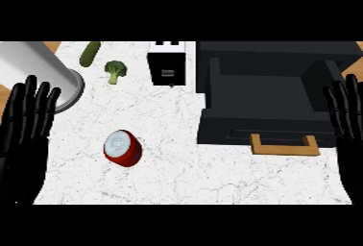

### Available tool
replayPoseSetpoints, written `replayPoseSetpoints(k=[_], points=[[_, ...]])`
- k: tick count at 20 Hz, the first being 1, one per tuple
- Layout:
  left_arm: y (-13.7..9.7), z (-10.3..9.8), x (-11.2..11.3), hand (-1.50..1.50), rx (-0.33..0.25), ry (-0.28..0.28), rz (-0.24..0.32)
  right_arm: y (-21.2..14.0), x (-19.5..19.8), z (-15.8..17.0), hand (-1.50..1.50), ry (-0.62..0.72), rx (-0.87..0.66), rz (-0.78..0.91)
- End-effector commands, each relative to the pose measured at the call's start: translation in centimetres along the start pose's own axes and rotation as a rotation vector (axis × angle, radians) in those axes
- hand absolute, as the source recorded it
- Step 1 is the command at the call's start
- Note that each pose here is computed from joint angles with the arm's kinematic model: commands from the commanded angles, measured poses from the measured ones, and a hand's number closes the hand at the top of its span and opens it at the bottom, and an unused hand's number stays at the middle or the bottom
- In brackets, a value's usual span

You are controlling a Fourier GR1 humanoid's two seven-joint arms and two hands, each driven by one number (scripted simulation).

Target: Pick up the can, place it into the drawer and close the drawer

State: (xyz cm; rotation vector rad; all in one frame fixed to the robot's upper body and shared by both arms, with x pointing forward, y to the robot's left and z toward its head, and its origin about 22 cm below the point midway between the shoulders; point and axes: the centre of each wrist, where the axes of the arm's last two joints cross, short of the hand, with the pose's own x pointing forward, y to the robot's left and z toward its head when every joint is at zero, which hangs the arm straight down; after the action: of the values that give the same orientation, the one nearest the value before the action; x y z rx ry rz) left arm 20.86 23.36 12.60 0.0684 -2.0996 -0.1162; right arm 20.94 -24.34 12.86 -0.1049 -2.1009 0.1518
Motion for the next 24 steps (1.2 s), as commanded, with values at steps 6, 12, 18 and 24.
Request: replayPoseSetpoints(k=[6,12,18,24], points=[[0.5,-0.6,0.7,-1.50,-0.497,-0.081,0.317,1.2,0.0,-0.4,-1.50,0.021,0.031,-0.108],[5.1,0.1,-1.0,-1.50,-0.492,0.312,0.152,-3.2,-1.3,2.1,-1.50,0.332,-0.210,-0.034],[9.8,2.0,1.5,-1.50,-0.526,0.325,0.173,-7.1,-1.2,4.4,-1.50,0.330,-0.225,-0.009],[11.5,2.6,2.8,-1.50,-0.527,0.340,0.157,-7.4,0.4,7.3,-1.50,0.333,-0.229,-0.021]])
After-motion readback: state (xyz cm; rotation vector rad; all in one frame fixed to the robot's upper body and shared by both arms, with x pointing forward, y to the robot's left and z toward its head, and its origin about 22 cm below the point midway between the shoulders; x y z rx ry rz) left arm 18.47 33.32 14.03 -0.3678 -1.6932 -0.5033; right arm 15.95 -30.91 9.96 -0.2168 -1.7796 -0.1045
